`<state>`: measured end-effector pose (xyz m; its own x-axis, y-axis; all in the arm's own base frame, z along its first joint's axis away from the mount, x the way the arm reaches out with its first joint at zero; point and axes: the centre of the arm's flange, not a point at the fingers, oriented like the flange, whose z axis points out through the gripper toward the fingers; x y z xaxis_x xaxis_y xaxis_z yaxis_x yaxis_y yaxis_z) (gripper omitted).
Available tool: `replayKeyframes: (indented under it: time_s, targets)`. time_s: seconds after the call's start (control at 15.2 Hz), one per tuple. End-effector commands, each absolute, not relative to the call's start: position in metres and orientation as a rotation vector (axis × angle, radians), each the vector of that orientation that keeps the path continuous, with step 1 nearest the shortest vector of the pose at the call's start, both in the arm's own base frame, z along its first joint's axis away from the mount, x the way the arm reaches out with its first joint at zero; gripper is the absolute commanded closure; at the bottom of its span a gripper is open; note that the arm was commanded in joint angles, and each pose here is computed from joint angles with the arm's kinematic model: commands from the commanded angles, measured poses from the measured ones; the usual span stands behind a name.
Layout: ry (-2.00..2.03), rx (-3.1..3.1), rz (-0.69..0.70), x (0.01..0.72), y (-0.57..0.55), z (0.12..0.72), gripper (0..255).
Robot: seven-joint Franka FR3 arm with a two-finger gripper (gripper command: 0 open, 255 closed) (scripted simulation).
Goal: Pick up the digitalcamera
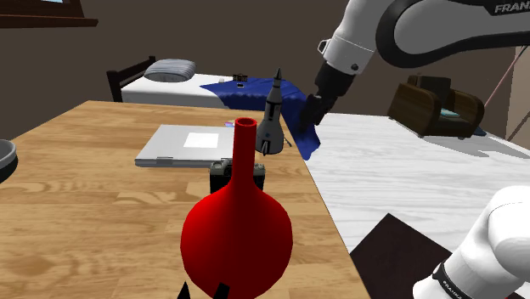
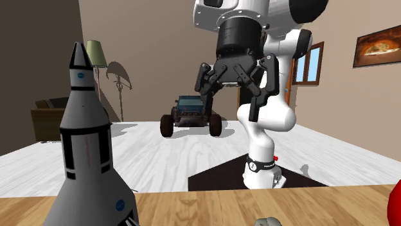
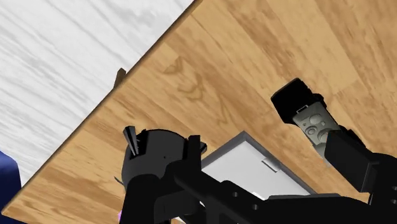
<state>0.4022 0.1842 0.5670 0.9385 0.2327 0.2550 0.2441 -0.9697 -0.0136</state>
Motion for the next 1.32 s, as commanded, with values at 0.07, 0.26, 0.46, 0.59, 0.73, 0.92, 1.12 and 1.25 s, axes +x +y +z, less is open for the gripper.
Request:
replayKeyframes:
  time_s: [0.07,0.26,0.46,0.59,0.73,0.92,1.12,1.25]
  targets:
    - [-0.411,-3.03,-0.399,0.42,0.213,0.55,0]
    - [-0.446,-3.011,-0.404,0.436,0.243,0.535,0]
    - [-0.481,-2.993,-0.409,0.451,0.274,0.519,0]
    - [-0.505,-2.98,-0.412,0.461,0.295,0.509,0]
    - [-0.528,-2.967,-0.415,0.47,0.316,0.499,0]
    - [-0.559,-2.949,-0.42,0.482,0.346,0.486,0]
    - [-0.559,-2.949,-0.42,0.482,0.346,0.47,0]
    - [-0.559,-2.949,-0.42,0.482,0.346,0.46,0]
